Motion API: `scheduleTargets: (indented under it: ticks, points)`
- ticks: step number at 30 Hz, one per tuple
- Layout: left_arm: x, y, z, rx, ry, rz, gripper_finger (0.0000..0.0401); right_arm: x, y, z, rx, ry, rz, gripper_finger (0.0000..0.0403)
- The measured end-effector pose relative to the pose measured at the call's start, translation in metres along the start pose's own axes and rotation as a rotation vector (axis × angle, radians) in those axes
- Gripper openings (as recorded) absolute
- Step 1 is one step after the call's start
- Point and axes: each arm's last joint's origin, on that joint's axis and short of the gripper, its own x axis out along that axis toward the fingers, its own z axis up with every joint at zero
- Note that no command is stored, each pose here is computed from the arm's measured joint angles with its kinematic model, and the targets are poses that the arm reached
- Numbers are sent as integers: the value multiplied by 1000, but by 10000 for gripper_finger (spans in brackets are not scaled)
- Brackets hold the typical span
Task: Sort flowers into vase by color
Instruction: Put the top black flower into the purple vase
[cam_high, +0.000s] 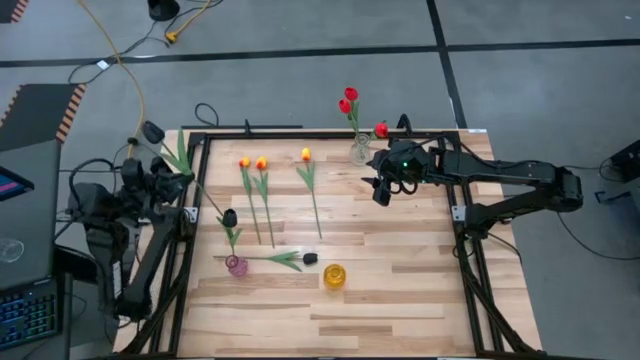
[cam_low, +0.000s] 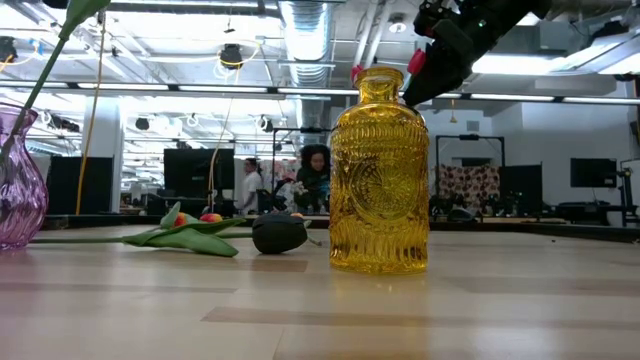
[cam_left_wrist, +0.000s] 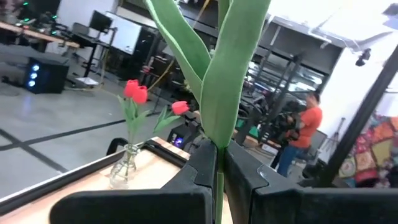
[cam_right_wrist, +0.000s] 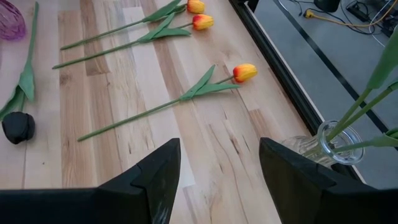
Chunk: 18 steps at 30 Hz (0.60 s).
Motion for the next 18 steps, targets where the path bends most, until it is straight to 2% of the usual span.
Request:
scheduleTargets:
  ticks: [4,9,18]
  points:
    - [-5,4,0,2,8,-25,2,0,0,0,0,0,0,246]
    - [-10,14,-6,-36,64,-1,2,0,0,0,0,0,0,246]
    - [-18,16,-2,-71,97,-104,2,0,0,0,0,0,0,246]
